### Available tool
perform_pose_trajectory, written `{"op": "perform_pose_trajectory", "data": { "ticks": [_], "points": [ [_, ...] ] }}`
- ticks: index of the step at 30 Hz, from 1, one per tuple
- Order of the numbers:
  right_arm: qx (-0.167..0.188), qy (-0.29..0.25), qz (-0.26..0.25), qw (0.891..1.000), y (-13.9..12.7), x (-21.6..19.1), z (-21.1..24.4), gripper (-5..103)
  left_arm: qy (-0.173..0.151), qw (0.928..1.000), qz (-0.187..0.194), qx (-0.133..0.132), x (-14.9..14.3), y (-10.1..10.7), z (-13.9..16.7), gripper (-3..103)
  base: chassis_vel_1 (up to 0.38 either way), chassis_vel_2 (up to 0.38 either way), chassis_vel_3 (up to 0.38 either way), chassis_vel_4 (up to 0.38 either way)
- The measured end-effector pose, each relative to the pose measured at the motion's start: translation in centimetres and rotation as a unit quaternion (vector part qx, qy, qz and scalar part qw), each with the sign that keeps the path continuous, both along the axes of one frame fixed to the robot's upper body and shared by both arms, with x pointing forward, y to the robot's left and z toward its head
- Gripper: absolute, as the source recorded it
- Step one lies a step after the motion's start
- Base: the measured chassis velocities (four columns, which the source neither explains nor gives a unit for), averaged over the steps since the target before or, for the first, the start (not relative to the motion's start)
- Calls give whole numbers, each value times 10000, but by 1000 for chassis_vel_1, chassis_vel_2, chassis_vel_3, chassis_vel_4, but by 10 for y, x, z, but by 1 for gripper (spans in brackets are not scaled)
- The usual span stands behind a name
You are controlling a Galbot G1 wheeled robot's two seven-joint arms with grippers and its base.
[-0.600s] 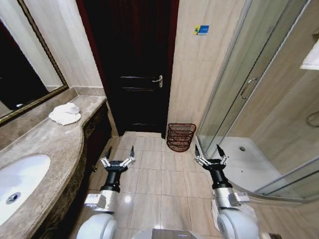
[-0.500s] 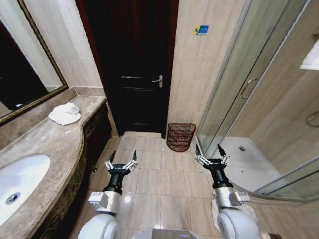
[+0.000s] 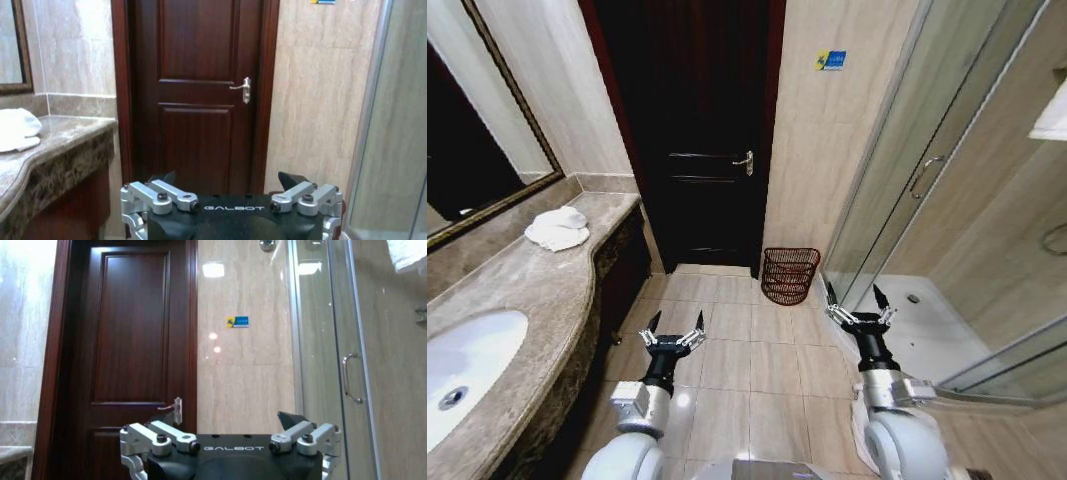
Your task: Discard the used towel into the hamper.
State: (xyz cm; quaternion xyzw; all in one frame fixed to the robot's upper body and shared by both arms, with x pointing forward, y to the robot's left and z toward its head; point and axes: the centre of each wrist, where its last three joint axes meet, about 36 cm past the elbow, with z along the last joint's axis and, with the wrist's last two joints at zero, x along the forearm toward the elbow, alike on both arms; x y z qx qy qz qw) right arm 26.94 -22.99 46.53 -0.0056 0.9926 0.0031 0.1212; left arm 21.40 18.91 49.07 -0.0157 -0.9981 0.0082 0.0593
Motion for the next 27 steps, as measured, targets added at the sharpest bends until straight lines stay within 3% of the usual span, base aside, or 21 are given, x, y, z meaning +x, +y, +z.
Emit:
{"op": "perform_pose_trajectory", "data": {
  "ticks": [15,20,24,27],
  "points": [
    [21,23,180,9998,-4,6,-4,100,-752,9968,16,-288,8,-7,-5,100,0,0,0,0],
    [28,37,247,9997,-3,4,-4,100,-882,9958,53,-243,7,-7,0,100,0,0,0,0],
    [58,49,295,9995,-1,1,-3,100,-887,9959,147,-55,5,-4,3,100,0,0,0,0],
    [53,55,310,9995,-1,-1,-2,100,-908,9957,151,-105,4,-4,5,100,-40,29,39,-24]
  ]
}}
